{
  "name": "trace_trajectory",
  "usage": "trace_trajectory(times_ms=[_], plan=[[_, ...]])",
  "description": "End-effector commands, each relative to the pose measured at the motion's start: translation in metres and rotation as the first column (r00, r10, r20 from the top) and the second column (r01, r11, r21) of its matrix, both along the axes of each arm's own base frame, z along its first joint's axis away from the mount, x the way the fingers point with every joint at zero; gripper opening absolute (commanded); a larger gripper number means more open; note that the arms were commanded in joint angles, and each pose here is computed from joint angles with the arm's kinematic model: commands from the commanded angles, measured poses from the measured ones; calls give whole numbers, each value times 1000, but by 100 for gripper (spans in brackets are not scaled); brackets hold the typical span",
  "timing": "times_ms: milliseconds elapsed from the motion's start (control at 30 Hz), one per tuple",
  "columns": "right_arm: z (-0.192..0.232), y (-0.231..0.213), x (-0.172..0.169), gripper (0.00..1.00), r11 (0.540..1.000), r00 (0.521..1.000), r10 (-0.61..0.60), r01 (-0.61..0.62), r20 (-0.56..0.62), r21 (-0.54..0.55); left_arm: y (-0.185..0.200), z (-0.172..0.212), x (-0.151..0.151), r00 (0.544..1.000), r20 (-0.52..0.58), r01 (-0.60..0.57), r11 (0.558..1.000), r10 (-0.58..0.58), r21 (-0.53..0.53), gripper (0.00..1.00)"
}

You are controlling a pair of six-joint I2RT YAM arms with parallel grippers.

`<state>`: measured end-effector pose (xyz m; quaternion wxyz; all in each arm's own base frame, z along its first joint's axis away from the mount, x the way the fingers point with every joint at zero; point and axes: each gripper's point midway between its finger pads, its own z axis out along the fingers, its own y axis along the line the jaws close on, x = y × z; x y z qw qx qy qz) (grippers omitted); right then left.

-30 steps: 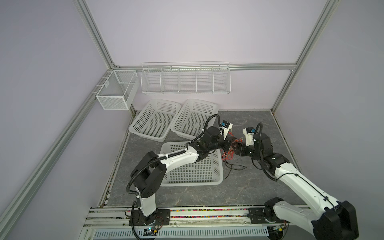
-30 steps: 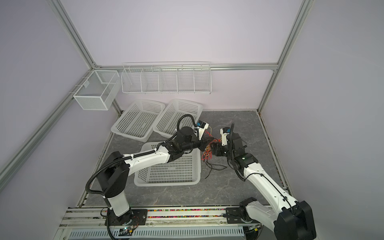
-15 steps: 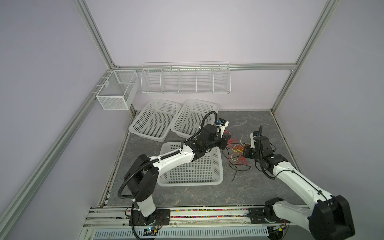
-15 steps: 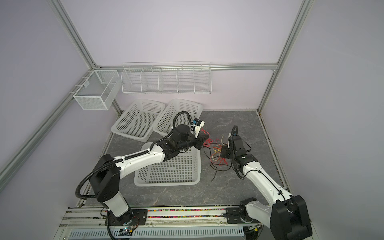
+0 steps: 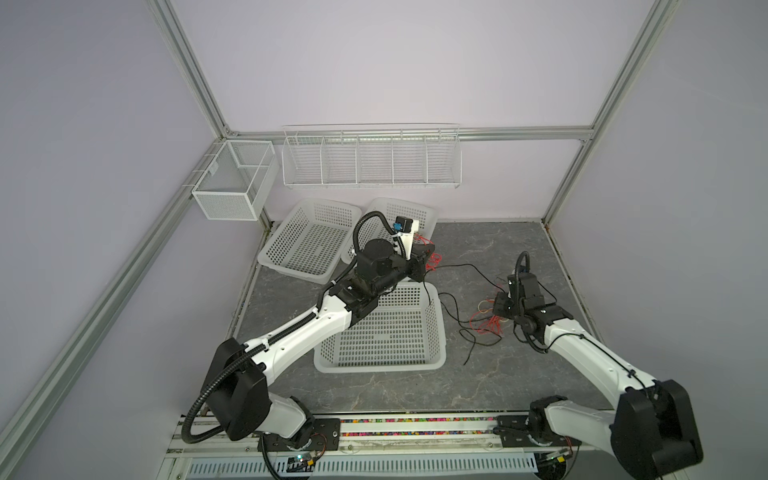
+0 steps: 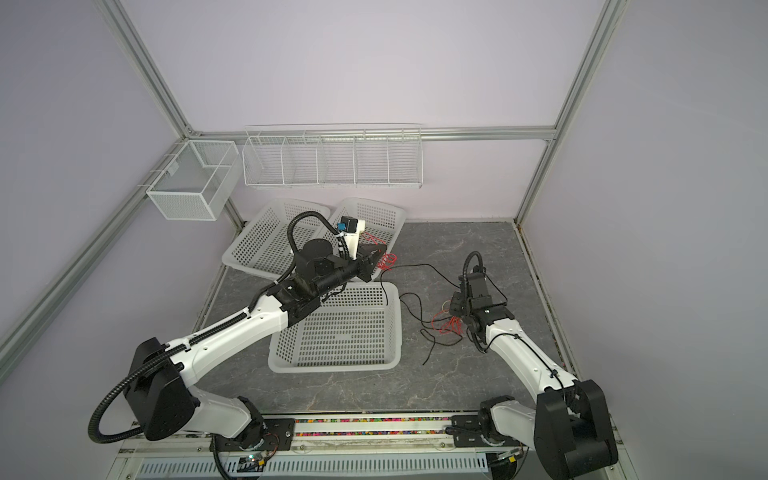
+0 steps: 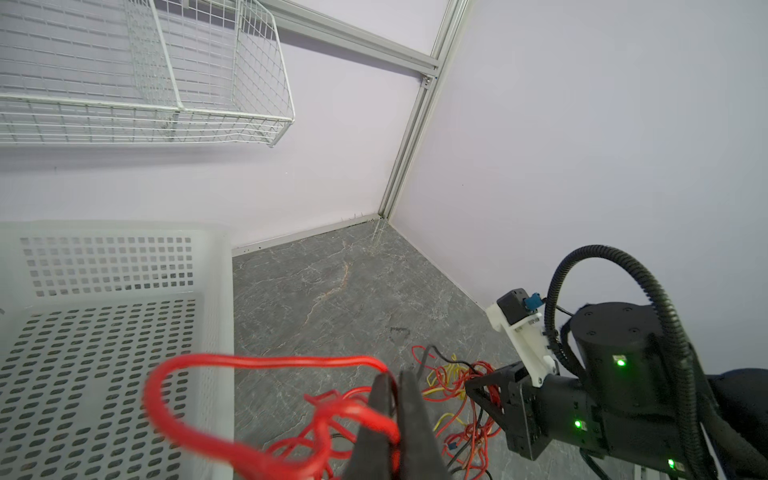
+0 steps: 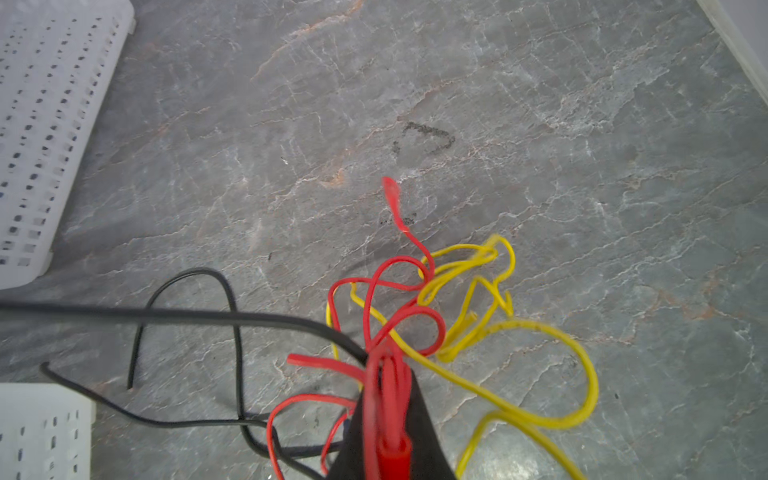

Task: Untangle the cables
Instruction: 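Pull the red wire with the left gripper away from the right gripper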

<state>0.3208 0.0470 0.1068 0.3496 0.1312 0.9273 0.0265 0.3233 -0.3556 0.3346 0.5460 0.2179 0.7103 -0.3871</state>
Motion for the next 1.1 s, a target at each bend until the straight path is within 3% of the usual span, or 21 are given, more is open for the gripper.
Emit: trace_trajectory(times_ms=[0, 133, 367, 700, 900, 1067], plan=[[-10, -5, -4, 6, 1000, 999, -26, 26, -28, -9, 14, 2, 1, 998, 19, -60, 998, 60, 30, 0], [-8, 2, -2, 6, 1000, 1000, -2, 2, -18, 22, 17, -4, 1, 998, 15, -68, 996, 68, 48, 0], [-19, -20, -4, 6, 995, 993, -96, 95, -66, -15, 36, 6, -3, 991, 62, -123, 988, 117, 94, 0], [-44, -33, 1, 6, 989, 981, -145, 145, -130, -10, 90, 16, -8, 955, 122, -288, 940, 269, 181, 0], [-26, -15, 11, 6, 996, 997, -54, 58, -57, 67, 92, -7, 9, 953, 77, -303, 928, 294, 214, 0], [7, -7, 11, 7, 996, 999, 10, -15, 53, 91, 83, -29, 44, 955, 29, -293, 926, 295, 240, 0]])
